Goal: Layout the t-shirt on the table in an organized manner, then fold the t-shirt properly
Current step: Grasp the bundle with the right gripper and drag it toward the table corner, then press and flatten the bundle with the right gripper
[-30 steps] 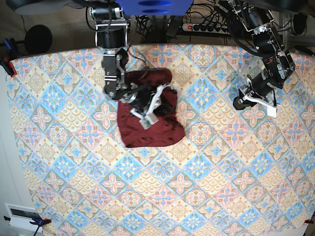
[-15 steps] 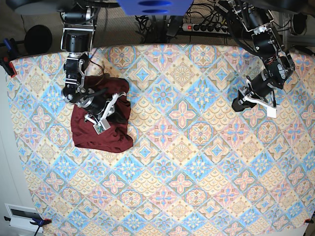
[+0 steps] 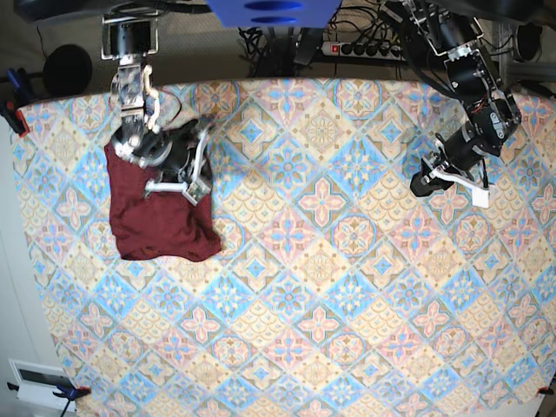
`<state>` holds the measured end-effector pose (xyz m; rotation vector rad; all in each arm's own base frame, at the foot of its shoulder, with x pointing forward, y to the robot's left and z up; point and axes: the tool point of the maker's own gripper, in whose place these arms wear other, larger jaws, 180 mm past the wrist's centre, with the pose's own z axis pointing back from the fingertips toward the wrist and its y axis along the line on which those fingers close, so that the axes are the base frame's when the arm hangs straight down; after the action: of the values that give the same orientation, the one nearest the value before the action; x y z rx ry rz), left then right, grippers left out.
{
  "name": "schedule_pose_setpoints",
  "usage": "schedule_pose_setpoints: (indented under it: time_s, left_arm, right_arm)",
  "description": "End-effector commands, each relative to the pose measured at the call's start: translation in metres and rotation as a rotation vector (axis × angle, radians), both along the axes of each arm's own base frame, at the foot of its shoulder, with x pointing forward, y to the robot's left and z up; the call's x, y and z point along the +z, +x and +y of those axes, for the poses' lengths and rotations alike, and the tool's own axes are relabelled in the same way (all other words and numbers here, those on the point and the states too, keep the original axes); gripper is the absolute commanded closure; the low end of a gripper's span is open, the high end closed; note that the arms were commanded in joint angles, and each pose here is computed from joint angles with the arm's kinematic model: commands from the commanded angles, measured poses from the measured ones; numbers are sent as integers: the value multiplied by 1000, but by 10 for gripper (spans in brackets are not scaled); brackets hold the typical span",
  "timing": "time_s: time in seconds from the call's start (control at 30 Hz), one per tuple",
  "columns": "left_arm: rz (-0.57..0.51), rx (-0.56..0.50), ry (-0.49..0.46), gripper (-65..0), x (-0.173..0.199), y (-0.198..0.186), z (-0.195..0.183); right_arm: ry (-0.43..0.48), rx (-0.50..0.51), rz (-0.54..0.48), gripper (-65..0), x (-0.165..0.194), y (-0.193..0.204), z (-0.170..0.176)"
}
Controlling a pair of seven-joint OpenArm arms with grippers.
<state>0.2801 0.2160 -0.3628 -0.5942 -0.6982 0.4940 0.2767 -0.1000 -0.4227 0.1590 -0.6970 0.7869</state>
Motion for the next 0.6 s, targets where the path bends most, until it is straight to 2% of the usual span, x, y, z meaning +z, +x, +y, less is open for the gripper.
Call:
schedule_pose_setpoints:
  time_s: [0.0, 0.23, 0.57]
  left_arm:
    - [-47, -1, 7, -142, 13, 8, 2]
    - [-55, -3, -10, -142, 15, 8, 1]
    - [-49, -5, -45, -142, 12, 0, -3]
  right_arm:
    - [21, 17, -45, 0, 16, 5, 10]
    - [40, 43, -156, 0, 58, -10, 26]
    - [-5, -84, -169, 0, 62, -10, -22]
